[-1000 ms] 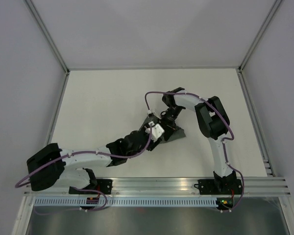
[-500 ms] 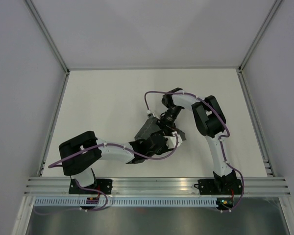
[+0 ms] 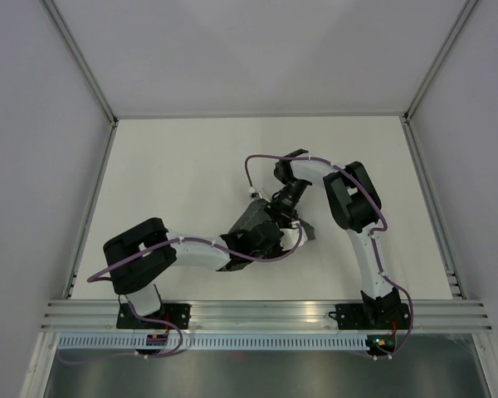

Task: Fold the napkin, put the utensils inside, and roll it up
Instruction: Roll the napkin with the utensil

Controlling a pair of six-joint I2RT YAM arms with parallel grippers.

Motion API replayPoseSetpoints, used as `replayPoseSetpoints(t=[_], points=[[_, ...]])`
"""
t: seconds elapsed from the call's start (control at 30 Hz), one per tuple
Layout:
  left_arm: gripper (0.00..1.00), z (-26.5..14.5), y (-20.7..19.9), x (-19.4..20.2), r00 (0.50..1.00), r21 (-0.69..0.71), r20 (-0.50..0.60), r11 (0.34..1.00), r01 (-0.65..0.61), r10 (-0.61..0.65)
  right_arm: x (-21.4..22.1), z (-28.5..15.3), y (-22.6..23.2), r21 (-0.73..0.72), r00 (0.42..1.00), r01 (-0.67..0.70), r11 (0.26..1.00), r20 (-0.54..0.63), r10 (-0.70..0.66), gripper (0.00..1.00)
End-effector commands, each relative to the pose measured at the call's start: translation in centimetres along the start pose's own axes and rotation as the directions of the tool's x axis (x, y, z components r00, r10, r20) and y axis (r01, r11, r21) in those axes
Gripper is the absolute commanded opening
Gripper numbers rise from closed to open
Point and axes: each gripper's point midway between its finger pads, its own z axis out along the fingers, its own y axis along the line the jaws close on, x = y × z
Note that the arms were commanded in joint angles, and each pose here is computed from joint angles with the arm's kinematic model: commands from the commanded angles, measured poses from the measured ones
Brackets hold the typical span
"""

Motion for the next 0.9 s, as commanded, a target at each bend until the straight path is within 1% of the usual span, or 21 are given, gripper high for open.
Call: replayPoseSetpoints(t=[0.0,0.07,0.13,0.17,0.23,0.27,0.3,0.33,0.37,0.4,0.43,0.47,0.53,0.57,0.6,0.63,0.67,0.7,0.77,0.83,0.87], points=[[0.62,0.5,-0.3,0.5,0.996,0.039,-0.010,0.995,0.089,-0.088,2.4,2.4,-5.3,0.108,0.990,0.061,0.992,-0.130,-0.047,0.01],[0.61,0.4,-0.7,0.8,0.993,0.056,-0.015,0.991,0.121,-0.120,2.3,2.4,-5.0,0.098,0.991,0.058,0.993,-0.123,-0.046,0.01],[0.55,0.5,-1.0,1.2,0.990,0.062,-0.027,0.988,0.139,-0.138,2.2,2.3,-4.9,0.094,0.992,0.057,0.994,-0.119,-0.045,0.02],[0.44,0.6,-1.3,1.3,0.987,0.074,-0.032,0.984,0.160,-0.158,2.1,2.3,-4.7,0.090,0.992,0.055,0.994,-0.116,-0.045,0.03],[0.32,0.6,-1.6,1.8,0.984,0.080,-0.046,0.981,0.176,-0.172,2.0,2.1,-4.5,0.089,0.993,0.055,0.995,-0.111,-0.045,0.03],[0.27,0.7,-1.9,2.0,0.980,0.087,-0.052,0.977,0.196,-0.192,2.0,2.1,-4.4,0.080,0.993,0.052,0.995,-0.106,-0.043,0.05],[0.17,0.7,-2.0,2.2,0.978,0.090,-0.056,0.974,0.207,-0.202,1.8,1.9,-4.2,0.081,0.994,0.055,0.995,-0.100,-0.047,0.07],[0.13,0.6,-2.2,2.4,0.975,0.094,-0.056,0.972,0.217,-0.213,1.8,1.8,-4.2,0.080,0.994,0.055,0.995,-0.094,-0.048,0.09],[0.10,0.6,-2.3,2.5,0.971,0.097,-0.056,0.967,0.237,-0.232,1.6,1.8,-3.8,0.069,0.995,0.054,0.996,-0.085,-0.048,0.16],[0.06,0.6,-2.5,2.7,0.967,0.110,-0.055,0.961,0.254,-0.249,1.4,1.4,-3.5,0.068,0.996,0.061,0.996,-0.074,-0.056,0.21],[0.04,0.5,-3.0,2.8,0.958,0.135,-0.055,0.948,0.287,-0.282,1.2,1.2,-3.1,0.056,0.997,0.064,0.996,-0.054,-0.061,0.32],[0.04,0.5,-2.9,3.1,0.952,0.128,-0.057,0.944,0.305,-0.300,1.0,0.8,-3.0,0.063,0.997,0.068,0.996,-0.046,-0.065,0.36],[0.02,0.2,-3.4,3.5,0.940,0.154,-0.047,0.928,0.340,-0.337,-0.1,-0.6,-2.0,0.061,0.994,0.102,0.993,0.020,-0.104,0.42],[0.02,0.2,-3.5,2.7,0.926,0.172,-0.015,0.911,0.374,-0.377,-0.3,-1.2,-1.3,0.050,0.993,0.109,0.993,0.036,-0.111,0.46],[0.02,0.2,-3.5,2.9,0.919,0.179,-0.012,0.904,0.389,-0.393,-1.4,-2.4,-0.5,0.054,0.986,0.137,0.989,0.087,-0.142,0.48],[0.02,0.1,-3.6,3.5,0.918,0.182,-0.020,0.902,0.392,-0.396,-1.6,-3.4,-0.2,0.061,0.982,0.138,0.989,0.118,-0.144,0.50],[0.02,0.1,-3.6,3.5,0.897,0.178,-0.026,0.881,0.439,-0.442,-1.9,-4.3,0.0,0.071,0.975,0.160,0.985,0.145,-0.169,0.51],[0.02,0.1,-3.9,3.5,0.887,0.207,-0.031,0.866,0.456,-0.460,-2.5,-5.5,0.7,0.097,0.963,0.184,0.978,0.181,-0.199,0.52],[0.02,-0.1,-4.5,4.0,0.864,0.236,-0.049,0.835,0.498,-0.502,-3.2,-7.8,0.6,0.145,0.941,0.187,0.972,0.257,-0.220,0.54],[0.02,-0.1,-4.4,4.4,0.839,0.241,-0.043,0.810,0.535,-0.542,-3.7,-10.5,0.9,0.195,0.911,0.186,0.963,0.333,-0.243,0.55],[0.02,-0.3,-4.7,4.5,0.812,0.259,-0.057,0.777,0.574,-0.581,-4.0,-11.3,0.8,0.214,0.896,0.196,0.957,0.358,-0.264,0.55]])
